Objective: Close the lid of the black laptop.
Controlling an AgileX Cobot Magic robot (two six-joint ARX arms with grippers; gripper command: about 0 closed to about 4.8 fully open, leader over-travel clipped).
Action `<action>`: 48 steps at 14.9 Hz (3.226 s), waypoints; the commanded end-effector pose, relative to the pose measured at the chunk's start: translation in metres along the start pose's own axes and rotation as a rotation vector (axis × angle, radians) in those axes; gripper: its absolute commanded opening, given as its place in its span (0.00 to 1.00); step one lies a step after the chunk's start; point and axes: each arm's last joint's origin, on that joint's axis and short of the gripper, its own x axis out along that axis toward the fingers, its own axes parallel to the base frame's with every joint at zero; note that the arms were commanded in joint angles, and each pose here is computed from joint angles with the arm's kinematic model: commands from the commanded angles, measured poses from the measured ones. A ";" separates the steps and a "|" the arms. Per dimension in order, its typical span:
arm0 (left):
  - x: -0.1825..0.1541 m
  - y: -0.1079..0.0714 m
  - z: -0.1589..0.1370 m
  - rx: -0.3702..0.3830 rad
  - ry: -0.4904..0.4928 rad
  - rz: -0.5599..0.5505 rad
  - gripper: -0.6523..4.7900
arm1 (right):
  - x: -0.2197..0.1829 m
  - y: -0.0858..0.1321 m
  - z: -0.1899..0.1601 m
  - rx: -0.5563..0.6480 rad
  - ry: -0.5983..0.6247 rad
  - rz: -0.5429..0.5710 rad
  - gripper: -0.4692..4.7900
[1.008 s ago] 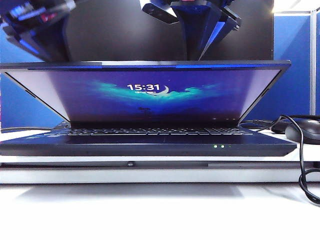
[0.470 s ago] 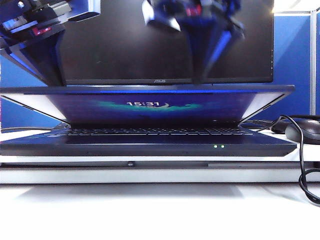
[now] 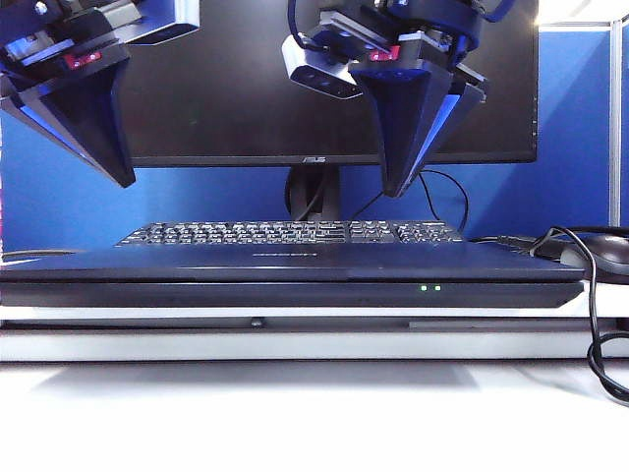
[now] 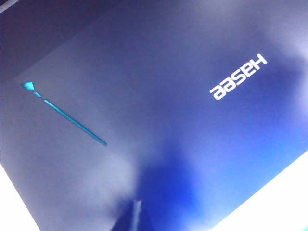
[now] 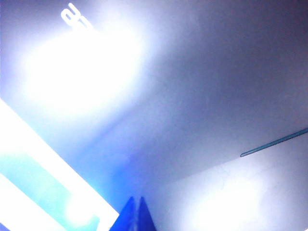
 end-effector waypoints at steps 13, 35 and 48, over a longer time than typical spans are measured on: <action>-0.122 0.005 0.015 -0.136 -0.806 0.052 0.11 | -0.158 0.007 -0.036 -0.009 -0.899 0.043 0.08; -0.141 -0.013 -0.133 -0.358 -1.074 0.020 0.11 | -0.122 0.013 -0.174 -0.091 -1.359 0.086 0.08; -0.109 -0.016 -0.136 -0.406 -0.987 -0.077 0.11 | -0.080 0.012 -0.183 -0.066 -1.203 0.094 0.08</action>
